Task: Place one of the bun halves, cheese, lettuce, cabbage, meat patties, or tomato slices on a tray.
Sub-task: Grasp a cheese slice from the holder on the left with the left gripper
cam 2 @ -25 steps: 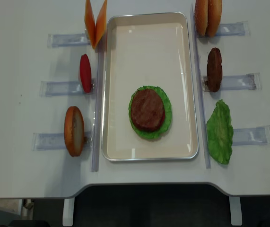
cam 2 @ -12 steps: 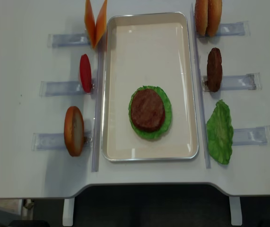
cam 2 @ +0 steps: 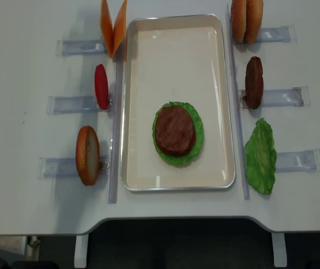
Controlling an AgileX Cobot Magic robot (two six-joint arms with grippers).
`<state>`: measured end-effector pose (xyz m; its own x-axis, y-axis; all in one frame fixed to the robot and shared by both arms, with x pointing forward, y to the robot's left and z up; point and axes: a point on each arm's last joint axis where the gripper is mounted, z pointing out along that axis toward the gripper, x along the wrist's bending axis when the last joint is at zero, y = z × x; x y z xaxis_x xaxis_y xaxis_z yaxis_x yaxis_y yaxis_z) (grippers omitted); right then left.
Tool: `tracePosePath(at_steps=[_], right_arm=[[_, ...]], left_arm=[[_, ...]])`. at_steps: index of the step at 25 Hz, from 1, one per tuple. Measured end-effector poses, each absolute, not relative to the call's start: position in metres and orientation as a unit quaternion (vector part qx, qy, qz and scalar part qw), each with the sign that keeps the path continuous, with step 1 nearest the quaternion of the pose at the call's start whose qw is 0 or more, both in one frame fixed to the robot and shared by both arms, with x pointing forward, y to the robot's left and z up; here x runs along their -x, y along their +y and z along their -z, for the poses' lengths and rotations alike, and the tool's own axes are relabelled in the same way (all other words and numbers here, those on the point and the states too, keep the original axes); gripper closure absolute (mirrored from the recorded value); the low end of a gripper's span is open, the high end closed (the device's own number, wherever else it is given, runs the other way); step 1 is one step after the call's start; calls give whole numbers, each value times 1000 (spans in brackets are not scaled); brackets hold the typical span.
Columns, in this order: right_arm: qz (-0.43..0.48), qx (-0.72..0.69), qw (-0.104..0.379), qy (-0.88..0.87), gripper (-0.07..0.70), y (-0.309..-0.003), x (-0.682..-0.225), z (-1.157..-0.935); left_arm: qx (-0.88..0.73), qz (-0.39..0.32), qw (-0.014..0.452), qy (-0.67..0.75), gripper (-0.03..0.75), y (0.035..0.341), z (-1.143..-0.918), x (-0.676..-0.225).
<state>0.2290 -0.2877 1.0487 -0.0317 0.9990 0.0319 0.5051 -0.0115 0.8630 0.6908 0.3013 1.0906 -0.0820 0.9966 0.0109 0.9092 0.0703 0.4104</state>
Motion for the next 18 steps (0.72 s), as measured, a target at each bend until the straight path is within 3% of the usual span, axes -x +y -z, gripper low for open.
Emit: tracePosePath(at_steps=[9, 18], right_arm=[[-367, -609, 337, 618, 216, -288, -229, -1049], [-367, -608, 337, 618, 216, -288, -229, -1049]], left_arm=[[-669, -153, 131, 716, 195, 296, -1082, -695], [-694, -154, 135, 690, 195, 232, -1082, -689]])
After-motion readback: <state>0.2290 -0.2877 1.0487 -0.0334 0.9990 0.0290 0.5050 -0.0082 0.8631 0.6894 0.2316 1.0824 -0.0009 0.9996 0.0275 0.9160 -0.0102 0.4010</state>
